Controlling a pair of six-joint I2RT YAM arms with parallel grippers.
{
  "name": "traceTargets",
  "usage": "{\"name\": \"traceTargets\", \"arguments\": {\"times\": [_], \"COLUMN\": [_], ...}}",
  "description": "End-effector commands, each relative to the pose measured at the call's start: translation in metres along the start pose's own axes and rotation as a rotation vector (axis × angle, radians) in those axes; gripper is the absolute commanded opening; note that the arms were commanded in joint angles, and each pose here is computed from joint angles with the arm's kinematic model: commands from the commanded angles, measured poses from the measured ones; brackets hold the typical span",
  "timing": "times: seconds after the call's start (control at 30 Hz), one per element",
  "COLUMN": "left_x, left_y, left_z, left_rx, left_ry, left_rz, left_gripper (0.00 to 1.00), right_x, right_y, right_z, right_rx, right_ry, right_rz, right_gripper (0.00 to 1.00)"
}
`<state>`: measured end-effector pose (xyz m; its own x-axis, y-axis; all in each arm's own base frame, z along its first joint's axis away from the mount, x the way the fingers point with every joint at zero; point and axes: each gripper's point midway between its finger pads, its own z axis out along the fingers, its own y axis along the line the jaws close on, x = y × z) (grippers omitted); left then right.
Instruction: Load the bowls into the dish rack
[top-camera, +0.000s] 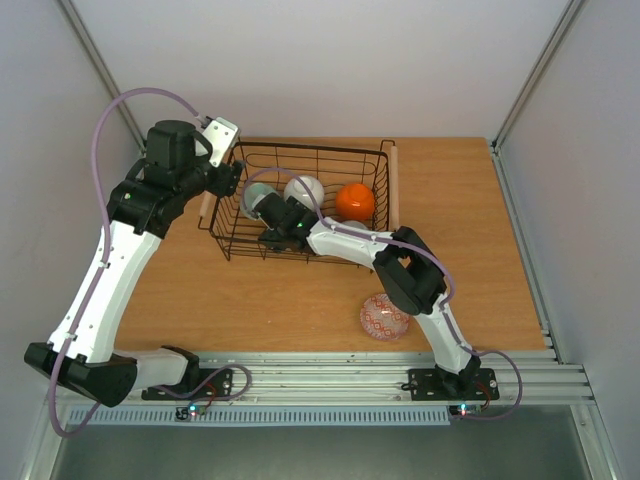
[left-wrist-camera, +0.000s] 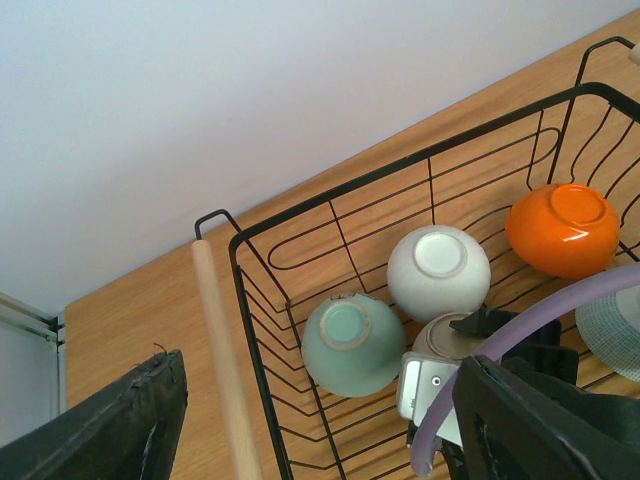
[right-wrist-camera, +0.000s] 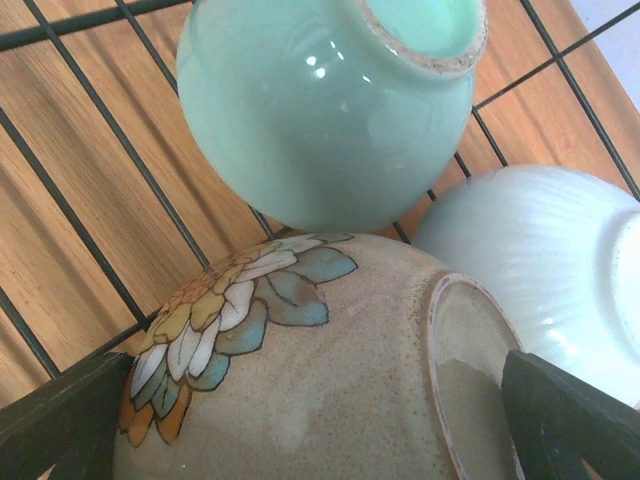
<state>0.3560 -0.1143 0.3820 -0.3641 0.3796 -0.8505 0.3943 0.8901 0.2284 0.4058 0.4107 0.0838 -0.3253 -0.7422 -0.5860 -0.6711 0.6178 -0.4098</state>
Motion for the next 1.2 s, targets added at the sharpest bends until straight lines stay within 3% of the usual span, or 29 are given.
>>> {"name": "traceTargets", "arguments": {"times": [0.0, 1.17], "left_x": [-0.009, -0.009], "left_y": [0.004, 0.003], "left_z": [-0.007, -0.008], "left_rx": [-0.014, -0.008], "left_ry": [-0.047, -0.047], "left_rz": [0.007, 0.004], "left_gripper": [0.73, 0.73], "right_x": [0.064, 0.089], "right_y": [0.066, 0.074], "right_z": [0.018, 0.033], "right_rx": [-0.215, -0.199], "right_ry": [0.151, 0.039], "right_rz": [-0.019, -0.001], "right_gripper": [0.98, 0.99]}}
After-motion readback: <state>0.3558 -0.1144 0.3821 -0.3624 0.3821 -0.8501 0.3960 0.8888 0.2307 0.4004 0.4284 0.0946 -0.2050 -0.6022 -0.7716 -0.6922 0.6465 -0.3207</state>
